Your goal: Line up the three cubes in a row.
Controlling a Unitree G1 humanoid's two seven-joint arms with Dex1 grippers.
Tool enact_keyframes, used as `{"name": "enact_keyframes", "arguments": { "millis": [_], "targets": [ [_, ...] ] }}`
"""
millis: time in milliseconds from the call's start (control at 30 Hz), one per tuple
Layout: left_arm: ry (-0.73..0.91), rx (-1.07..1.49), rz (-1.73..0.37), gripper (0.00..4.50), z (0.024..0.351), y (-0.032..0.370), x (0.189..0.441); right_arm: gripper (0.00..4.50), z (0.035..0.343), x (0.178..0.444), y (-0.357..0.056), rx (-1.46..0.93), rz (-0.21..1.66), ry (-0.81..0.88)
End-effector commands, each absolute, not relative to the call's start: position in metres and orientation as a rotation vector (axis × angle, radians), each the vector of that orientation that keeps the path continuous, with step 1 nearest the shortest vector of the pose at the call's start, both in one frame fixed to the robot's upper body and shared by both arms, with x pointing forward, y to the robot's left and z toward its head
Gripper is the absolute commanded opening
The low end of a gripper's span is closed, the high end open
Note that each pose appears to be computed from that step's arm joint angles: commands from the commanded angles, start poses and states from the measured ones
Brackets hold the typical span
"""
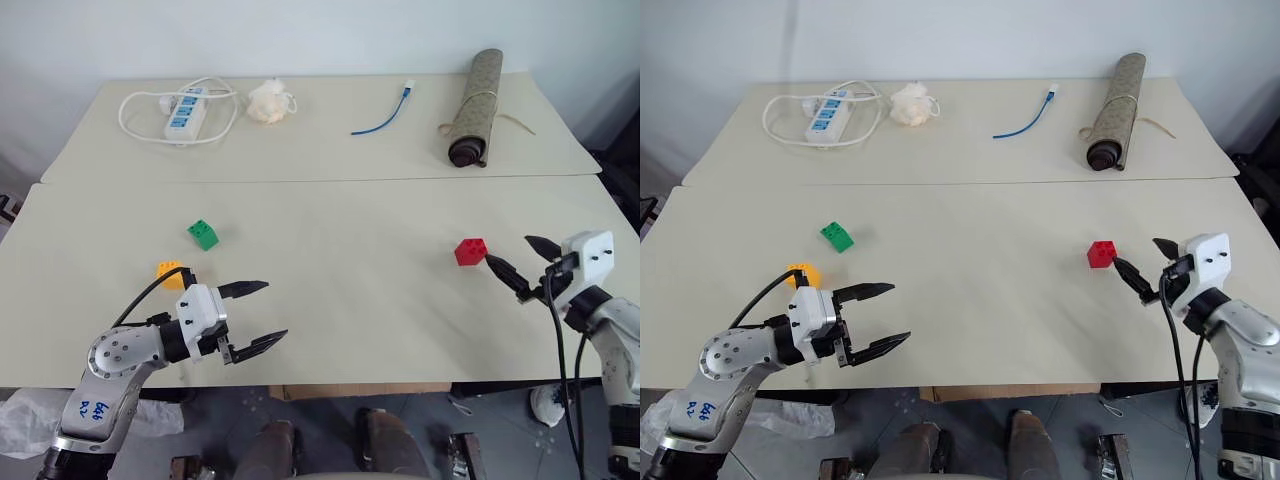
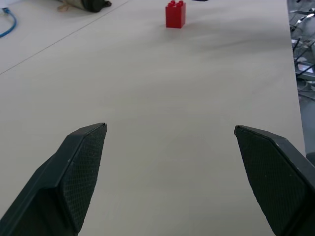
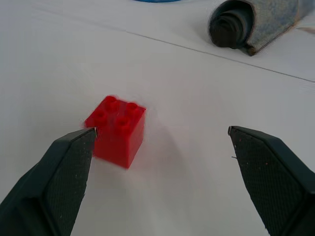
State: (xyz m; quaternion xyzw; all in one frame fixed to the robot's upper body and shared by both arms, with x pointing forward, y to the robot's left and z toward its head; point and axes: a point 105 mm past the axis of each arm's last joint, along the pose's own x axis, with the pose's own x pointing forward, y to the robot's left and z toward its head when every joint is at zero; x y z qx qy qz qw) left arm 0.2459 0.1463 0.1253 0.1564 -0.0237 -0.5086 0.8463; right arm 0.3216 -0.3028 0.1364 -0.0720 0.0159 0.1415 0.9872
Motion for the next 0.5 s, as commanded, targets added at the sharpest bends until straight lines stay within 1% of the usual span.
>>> {"name": "enact_keyframes", "arguments": {
  "millis": [33, 300, 500],
  "targets": [
    [-0.078, 0.344, -1.06, 4.38, 0.129, 0.147, 0.247, 4.5, 0.135, 0.326, -0.302, -0.087, 0.243, 0.044],
    [-0.079, 0.355, -1.062, 4.38, 0.131, 0.146, 0.248, 4.5, 0.116, 0.33, -0.283, -0.023, 0.267, 0.076],
    [-0.069, 0.356, -1.046, 4.38, 0.131, 0.15, 0.244, 4.5, 0.117, 0.326, -0.282, -0.049, 0.286, 0.051]
  ]
}}
